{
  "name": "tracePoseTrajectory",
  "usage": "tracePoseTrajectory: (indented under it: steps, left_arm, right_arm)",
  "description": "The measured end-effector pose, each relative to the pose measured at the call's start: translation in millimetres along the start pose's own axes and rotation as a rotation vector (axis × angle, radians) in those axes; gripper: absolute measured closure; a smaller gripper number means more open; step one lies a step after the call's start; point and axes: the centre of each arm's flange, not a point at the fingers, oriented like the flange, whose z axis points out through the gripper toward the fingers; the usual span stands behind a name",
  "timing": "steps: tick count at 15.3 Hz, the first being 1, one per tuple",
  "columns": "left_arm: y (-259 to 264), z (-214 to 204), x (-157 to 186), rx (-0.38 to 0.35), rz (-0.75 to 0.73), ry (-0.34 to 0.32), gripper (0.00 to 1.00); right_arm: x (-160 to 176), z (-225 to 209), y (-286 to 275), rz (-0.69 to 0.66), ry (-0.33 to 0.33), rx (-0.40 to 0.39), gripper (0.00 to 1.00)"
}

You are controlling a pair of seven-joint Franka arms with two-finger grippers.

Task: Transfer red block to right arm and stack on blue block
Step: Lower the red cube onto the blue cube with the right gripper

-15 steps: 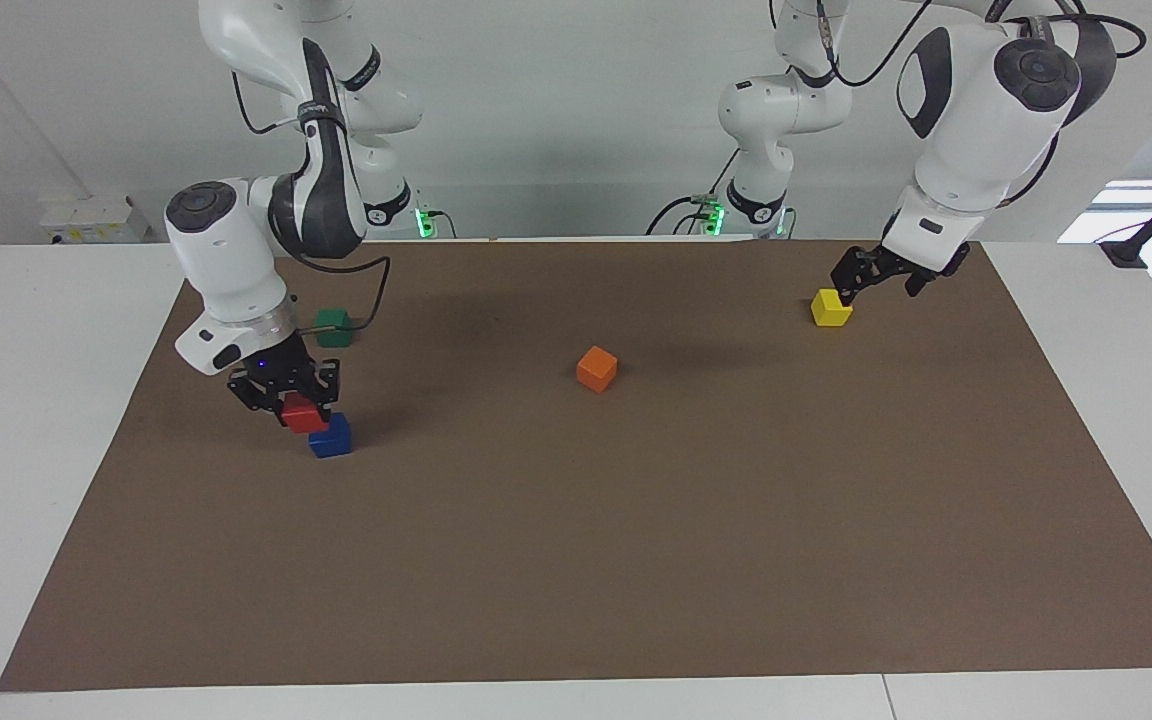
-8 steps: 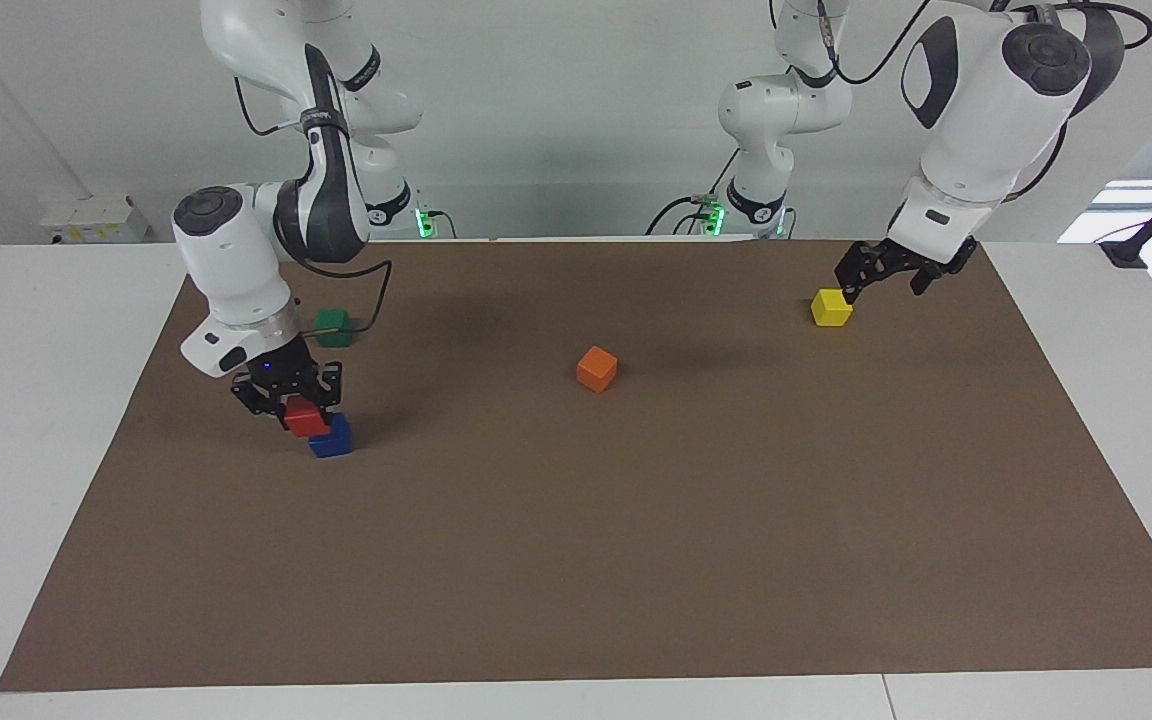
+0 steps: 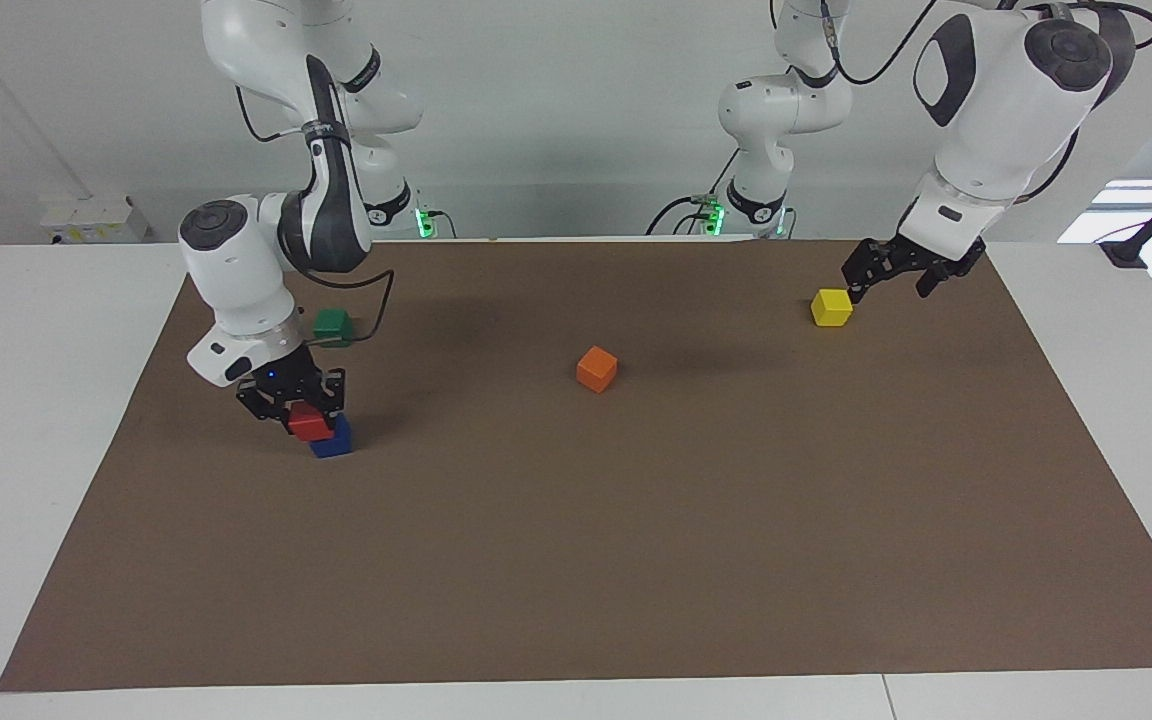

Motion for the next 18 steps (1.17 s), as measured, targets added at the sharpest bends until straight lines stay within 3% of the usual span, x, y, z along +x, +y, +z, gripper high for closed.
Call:
tracePoseTrajectory:
  steps: [18]
  left_arm:
    - [0,-1,1,-0.006,0.004,0.008,0.00]
  right_arm:
    - [-9,16,0,-0.009,-0.035,0.003,0.45]
